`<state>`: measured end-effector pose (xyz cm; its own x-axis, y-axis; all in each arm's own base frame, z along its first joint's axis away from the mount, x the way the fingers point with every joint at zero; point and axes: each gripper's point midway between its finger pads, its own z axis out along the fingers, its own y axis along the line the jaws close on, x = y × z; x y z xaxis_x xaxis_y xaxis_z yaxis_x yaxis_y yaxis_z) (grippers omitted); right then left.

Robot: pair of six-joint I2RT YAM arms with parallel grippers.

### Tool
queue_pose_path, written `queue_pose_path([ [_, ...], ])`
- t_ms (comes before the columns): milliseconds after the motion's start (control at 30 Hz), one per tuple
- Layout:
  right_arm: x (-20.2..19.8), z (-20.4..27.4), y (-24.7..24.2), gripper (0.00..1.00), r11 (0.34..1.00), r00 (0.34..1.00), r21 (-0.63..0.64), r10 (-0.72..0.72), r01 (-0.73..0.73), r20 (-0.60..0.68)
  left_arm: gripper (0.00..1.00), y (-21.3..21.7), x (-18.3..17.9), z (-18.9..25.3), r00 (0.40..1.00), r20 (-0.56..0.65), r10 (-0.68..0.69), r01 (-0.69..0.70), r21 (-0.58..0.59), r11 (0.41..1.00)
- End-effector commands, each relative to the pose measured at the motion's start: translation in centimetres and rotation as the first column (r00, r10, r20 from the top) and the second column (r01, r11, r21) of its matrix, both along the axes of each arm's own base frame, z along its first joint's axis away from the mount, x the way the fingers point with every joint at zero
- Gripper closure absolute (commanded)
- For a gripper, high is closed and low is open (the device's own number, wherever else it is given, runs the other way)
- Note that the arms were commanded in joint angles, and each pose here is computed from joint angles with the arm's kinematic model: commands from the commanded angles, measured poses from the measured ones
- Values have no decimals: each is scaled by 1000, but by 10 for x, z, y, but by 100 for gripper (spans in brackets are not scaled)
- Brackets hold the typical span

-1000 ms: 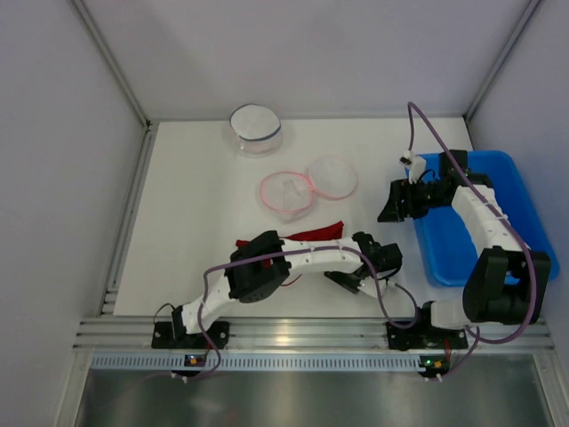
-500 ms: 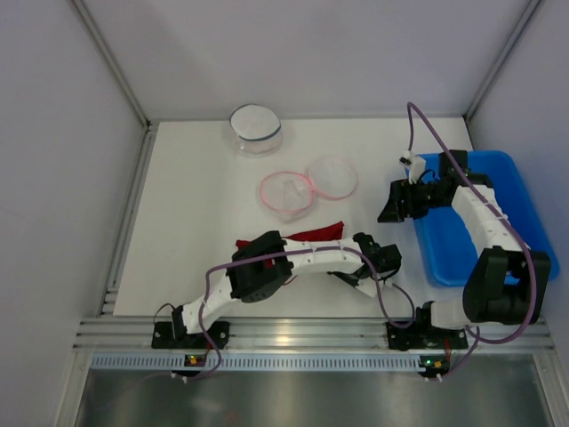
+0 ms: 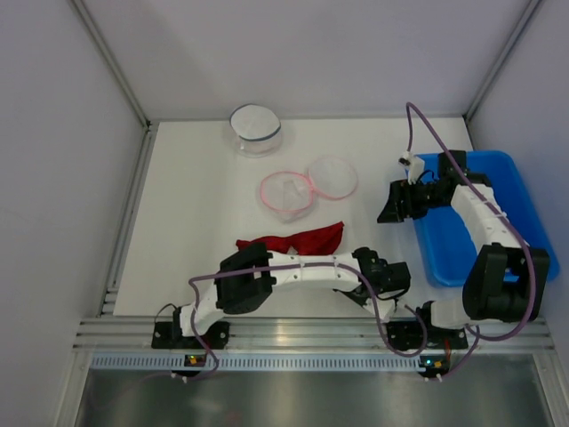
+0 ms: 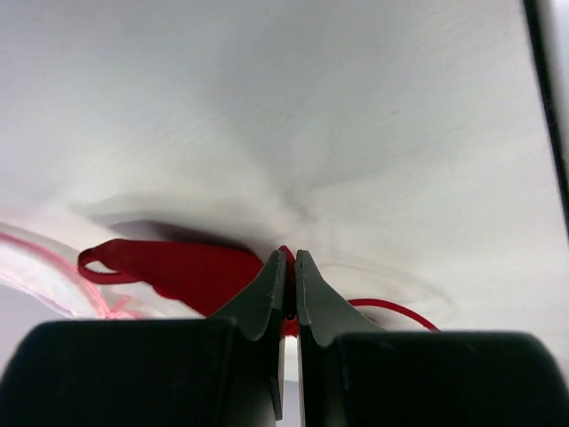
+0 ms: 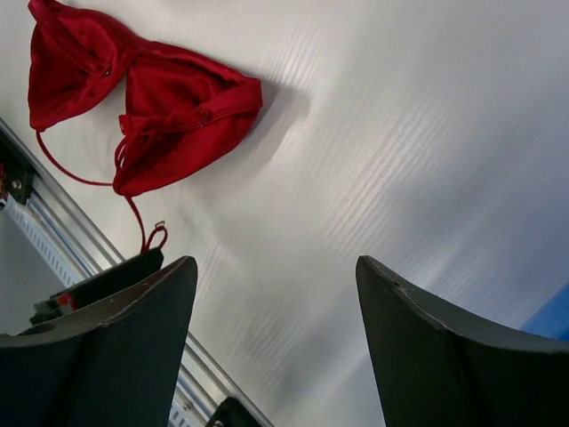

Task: Place the bra in the laundry bag and zip it closed
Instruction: Adjust the bra at the center of the board.

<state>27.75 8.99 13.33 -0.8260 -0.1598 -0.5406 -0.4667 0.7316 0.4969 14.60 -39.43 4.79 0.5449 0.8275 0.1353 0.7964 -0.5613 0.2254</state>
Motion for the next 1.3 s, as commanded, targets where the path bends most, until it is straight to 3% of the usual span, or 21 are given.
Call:
queue_pose_path([
  [0,12,16,1,27,1000,999,24,9,-10,54,100,-17,-5,54,1000,-4,20,-20,-153,988],
  [133,11,15,2,27,1000,999,29,11,-13,46,100,-25,3,82,998,18,54,-48,-235,971],
  [467,5,12,3,27,999,999,32,40,-41,33,100,-7,76,139,973,-27,228,-219,-407,887],
  [867,0,0,9,27,998,999,61,37,-36,-16,100,-13,122,105,950,-137,281,-312,-475,823],
  [1133,-5,-10,11,27,998,999,60,24,-22,-49,100,-8,124,63,941,-171,292,-339,-450,827],
  [1267,-6,-13,15,27,997,997,74,28,-23,-66,91,-6,132,60,936,-166,310,-352,-479,804],
])
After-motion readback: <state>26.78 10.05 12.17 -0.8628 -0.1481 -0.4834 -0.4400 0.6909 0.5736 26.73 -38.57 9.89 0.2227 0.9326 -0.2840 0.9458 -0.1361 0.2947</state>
